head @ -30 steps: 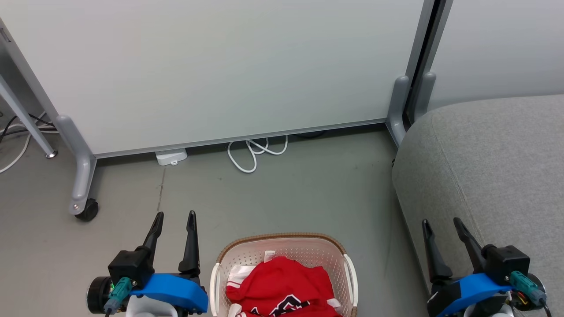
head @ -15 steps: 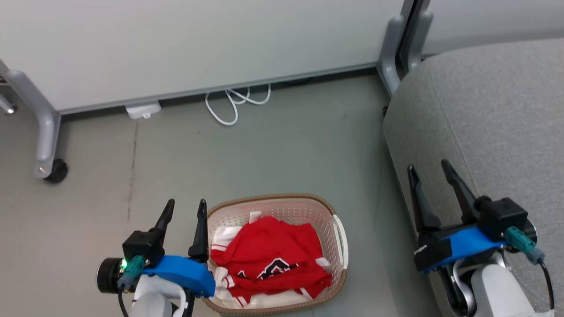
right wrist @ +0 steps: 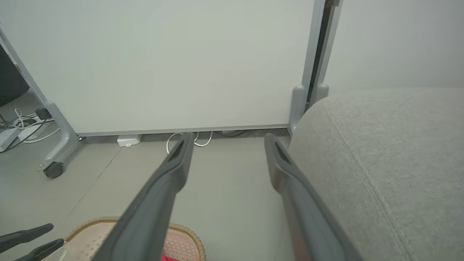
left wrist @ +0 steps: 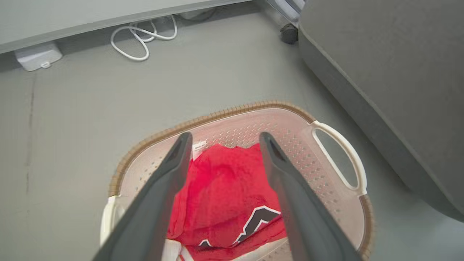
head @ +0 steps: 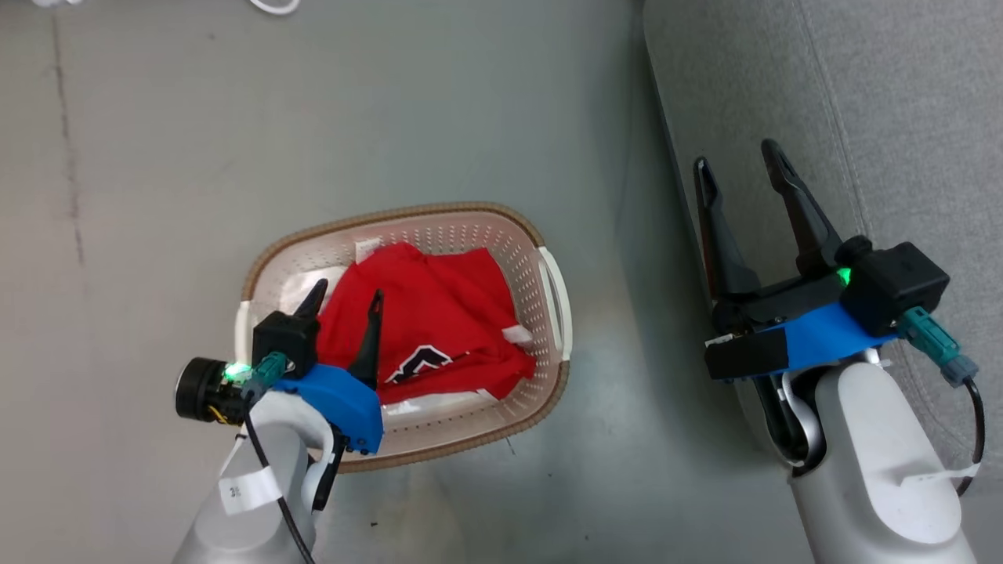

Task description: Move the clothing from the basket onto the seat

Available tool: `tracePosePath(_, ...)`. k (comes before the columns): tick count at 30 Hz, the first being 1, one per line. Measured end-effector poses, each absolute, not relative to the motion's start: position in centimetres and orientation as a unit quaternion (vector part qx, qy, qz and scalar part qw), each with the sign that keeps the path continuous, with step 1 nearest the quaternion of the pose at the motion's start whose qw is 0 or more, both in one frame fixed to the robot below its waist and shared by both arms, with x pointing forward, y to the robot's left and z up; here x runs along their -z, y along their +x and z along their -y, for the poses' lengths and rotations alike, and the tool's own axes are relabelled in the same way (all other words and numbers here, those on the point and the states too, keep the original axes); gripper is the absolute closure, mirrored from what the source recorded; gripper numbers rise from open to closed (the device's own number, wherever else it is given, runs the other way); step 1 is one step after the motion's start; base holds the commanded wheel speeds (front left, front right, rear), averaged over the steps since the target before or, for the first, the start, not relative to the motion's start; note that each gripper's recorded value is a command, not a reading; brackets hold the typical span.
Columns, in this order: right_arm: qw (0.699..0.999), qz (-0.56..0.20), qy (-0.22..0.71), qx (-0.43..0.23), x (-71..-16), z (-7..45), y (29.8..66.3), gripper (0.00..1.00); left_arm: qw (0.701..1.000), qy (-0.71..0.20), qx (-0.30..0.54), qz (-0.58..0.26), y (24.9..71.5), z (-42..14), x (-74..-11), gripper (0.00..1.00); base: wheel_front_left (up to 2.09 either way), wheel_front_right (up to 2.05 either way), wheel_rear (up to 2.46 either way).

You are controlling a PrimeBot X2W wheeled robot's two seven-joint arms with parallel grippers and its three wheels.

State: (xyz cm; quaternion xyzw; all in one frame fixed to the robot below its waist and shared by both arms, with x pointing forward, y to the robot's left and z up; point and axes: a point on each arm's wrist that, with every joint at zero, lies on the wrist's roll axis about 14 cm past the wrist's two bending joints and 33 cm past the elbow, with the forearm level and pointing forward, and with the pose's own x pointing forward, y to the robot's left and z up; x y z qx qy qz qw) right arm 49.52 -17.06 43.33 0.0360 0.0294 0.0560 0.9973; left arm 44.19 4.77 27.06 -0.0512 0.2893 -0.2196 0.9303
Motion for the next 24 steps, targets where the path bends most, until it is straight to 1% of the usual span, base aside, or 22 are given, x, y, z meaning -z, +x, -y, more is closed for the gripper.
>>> tracePosePath(8,0.994,-0.091,0.041,-0.044,-38.0,18.2,49.4,0.0,0.87,0.003,0.305,-0.388,42.1,-1.6,-19.5,0.0,0.0,0.0,0.0)
tracePosePath(13,0.992,-0.109,0.045,-0.037,-36.4,18.8,49.1,0.0,0.832,0.05,0.34,-0.436,40.6,-2.0,-15.8,0.0,0.0,0.0,0.0)
tracePosePath(20,0.991,-0.12,0.052,-0.035,-35.4,19.0,49.0,0.0,0.793,0.124,0.375,-0.464,40.0,-3.5,-12.4,0.0,0.0,0.0,0.0)
tracePosePath(24,0.989,-0.13,0.058,-0.034,-34.5,19.0,48.8,0.0,0.784,0.159,0.378,-0.465,40.7,-4.2,-11.1,0.0,0.0,0.0,0.0)
